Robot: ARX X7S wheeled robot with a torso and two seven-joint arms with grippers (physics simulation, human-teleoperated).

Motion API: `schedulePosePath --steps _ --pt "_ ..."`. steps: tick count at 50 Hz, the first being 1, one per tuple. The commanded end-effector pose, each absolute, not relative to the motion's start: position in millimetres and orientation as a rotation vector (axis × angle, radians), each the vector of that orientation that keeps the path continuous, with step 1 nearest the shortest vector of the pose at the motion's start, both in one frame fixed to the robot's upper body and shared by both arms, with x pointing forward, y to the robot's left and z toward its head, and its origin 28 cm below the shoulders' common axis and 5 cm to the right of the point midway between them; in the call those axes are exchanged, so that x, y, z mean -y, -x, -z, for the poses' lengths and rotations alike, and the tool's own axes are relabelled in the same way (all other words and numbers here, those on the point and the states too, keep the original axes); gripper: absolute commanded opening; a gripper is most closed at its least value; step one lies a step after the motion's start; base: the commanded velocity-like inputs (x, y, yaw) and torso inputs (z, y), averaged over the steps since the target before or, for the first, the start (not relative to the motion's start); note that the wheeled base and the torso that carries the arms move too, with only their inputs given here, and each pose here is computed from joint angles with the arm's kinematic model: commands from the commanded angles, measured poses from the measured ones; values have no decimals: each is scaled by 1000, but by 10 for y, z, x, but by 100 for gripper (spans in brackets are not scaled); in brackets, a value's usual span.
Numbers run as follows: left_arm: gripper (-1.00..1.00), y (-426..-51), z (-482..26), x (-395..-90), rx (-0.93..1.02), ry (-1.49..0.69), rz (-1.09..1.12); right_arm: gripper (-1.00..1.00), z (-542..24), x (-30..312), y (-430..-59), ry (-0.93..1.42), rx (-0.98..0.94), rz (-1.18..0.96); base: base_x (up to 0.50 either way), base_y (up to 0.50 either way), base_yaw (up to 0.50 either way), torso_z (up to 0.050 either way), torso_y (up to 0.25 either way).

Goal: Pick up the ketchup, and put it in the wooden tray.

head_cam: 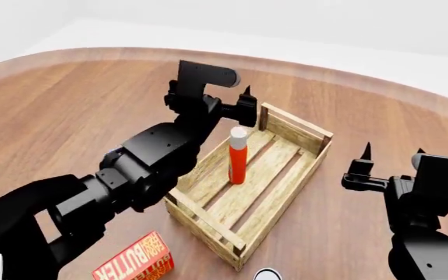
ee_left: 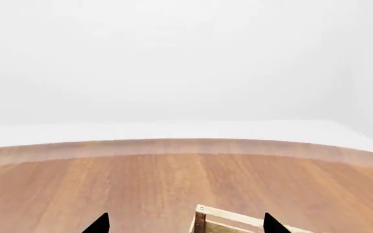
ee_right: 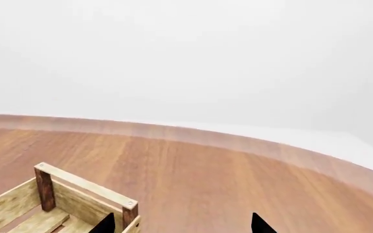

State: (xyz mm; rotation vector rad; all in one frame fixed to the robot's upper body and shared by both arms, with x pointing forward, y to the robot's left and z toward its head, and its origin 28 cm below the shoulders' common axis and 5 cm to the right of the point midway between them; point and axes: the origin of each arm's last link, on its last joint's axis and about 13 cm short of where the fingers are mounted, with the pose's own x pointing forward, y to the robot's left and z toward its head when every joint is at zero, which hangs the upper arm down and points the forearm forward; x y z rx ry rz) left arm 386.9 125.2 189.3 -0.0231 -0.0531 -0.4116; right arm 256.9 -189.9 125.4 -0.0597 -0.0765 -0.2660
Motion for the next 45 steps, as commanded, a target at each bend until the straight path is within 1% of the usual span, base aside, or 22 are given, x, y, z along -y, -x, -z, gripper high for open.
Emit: schedulePosePath --steps 1,2,4,5,9,17,22,24,27,29,37,45 --pt "100 -3606 -1970 -1647 138 99 309 100 -1253 1901 -2569 72 80 255 0 0 0 0 0" --pt "100 -3571 -1952 -1688 139 104 297 100 -1253 1901 -2570 74 81 253 0 0 0 0 0" --pt "100 -3499 -1915 -1768 159 106 268 100 -1367 1925 -2351 87 57 273 0 0 0 0 0" --pt "100 -3453 -1892 -1817 161 112 251 100 -1435 1914 -2226 89 46 240 0 0 0 0 0" --pt "100 -3308 -1790 -1988 141 136 179 100 -1434 1786 -2252 99 45 210 0 0 0 0 0" --pt "100 -3030 -1586 -2255 111 166 47 100 -1429 1765 -2269 130 50 184 0 0 0 0 0" --pt "100 -2852 -1460 -2339 102 186 -12 100 -1428 1647 -1945 126 78 199 0 0 0 0 0" --pt "100 -2780 -1417 -2359 95 194 -21 100 -1376 1542 -1957 128 92 184 0 0 0 0 0" --pt "100 -2632 -1346 -2390 84 201 -26 100 -1300 1365 -2121 117 101 139 0 0 0 0 0" --pt "100 -2544 -1330 -2417 83 206 -29 100 -1266 1286 -2132 99 117 107 0 0 0 0 0" --pt "100 -2303 -1282 -2523 86 208 -28 100 -1194 1084 -1973 55 127 17 0 0 0 0 0" --pt "100 -2128 -1205 -2586 79 206 -12 100 -1136 927 -1900 38 105 -36 0 0 0 0 0"
